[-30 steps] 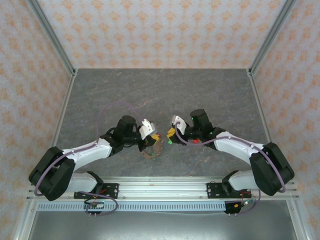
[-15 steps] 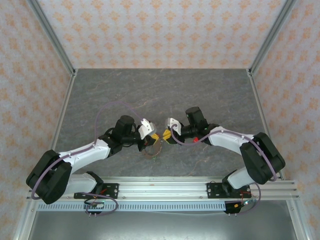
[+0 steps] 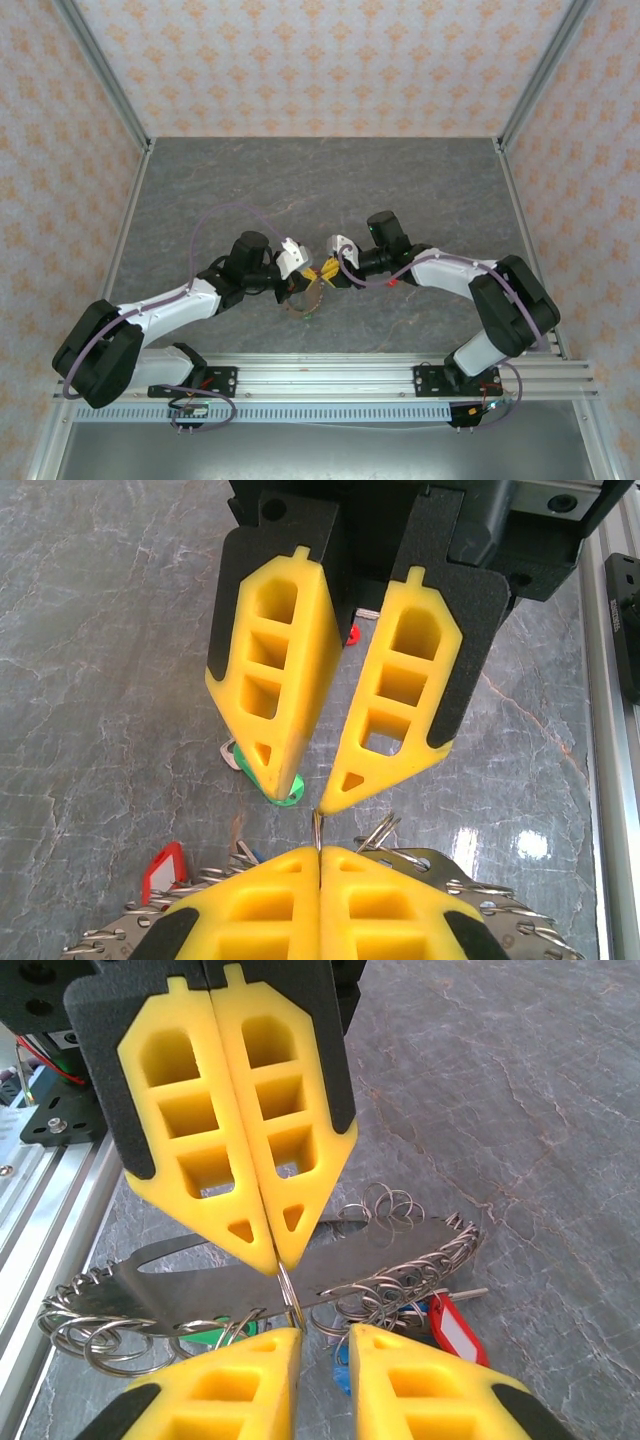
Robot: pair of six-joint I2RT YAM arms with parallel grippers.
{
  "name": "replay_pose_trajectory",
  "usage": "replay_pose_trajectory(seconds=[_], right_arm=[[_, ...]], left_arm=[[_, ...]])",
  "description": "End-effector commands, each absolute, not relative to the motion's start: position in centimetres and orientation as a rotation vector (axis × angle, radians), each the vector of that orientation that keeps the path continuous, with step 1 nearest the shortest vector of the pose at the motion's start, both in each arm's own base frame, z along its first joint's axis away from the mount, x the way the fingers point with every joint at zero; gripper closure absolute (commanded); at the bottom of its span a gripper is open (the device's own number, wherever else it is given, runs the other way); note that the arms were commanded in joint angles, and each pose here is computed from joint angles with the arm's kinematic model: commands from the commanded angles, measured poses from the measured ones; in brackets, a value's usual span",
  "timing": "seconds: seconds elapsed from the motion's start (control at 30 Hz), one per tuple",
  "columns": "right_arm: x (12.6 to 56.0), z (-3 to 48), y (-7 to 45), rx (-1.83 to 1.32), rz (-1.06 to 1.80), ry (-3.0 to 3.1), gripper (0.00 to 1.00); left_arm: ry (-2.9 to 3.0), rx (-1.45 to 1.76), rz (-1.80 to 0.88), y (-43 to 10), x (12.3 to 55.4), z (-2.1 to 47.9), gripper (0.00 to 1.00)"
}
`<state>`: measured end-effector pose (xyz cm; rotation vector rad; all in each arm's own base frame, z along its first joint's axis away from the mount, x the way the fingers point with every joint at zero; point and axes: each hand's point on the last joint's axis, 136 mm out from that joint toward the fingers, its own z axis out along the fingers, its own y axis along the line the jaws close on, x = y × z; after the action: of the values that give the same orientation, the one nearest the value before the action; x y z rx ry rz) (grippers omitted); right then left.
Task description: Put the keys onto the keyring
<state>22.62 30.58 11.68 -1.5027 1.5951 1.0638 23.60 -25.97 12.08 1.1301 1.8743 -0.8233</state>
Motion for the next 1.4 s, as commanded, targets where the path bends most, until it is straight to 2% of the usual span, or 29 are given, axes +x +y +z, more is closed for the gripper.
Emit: replay_pose_trajectory(seconds=[0.0,0.27,0.77,0.93,1.17,1.23,1.27,1.3,1.37], right_arm=[[22.5,13.4,31.4,-1.529,1.117,1.481,0.79],[22.0,12.9,31.1,-1.552,1.117,1.496,0.76],[22.3,12.9,31.2,-1.555,1.122,1.509,0.75],[22.5,12.7,31.6,-1.544,1.147,1.508,0.8],[23.0,12.9,31.4,-1.524,1.099,1.535,0.98],[22.9,13.8,31.2,-1.526,1.081,1.533,1.0],[22.8,14.2,31.1,-1.529,1.072,1.533,1.0],[22.6,14.6,31.0,-1.541,1.051,1.539,1.0],[22.3,14.9,30.7,-1.582,0.994,1.553,1.0]], left_arm=[[1.803,1.125,-0.834,-26.5,23.6,13.9,1.0],[1.809,1.132,-0.829,-26.4,23.5,13.8,1.0],[1.809,1.137,-0.834,-26.3,23.3,13.8,1.0],[1.809,1.136,-0.838,-26.4,23.3,13.9,1.0],[1.817,1.13,-0.822,-26.2,23.4,13.7,1.0],[1.839,1.139,-0.806,-25.9,23.3,13.2,1.0],[1.851,1.148,-0.798,-25.8,23.3,12.8,0.99],[1.867,1.159,-0.786,-25.7,23.3,12.5,0.92],[1.881,1.18,-0.777,-25.6,23.1,12.1,0.89]])
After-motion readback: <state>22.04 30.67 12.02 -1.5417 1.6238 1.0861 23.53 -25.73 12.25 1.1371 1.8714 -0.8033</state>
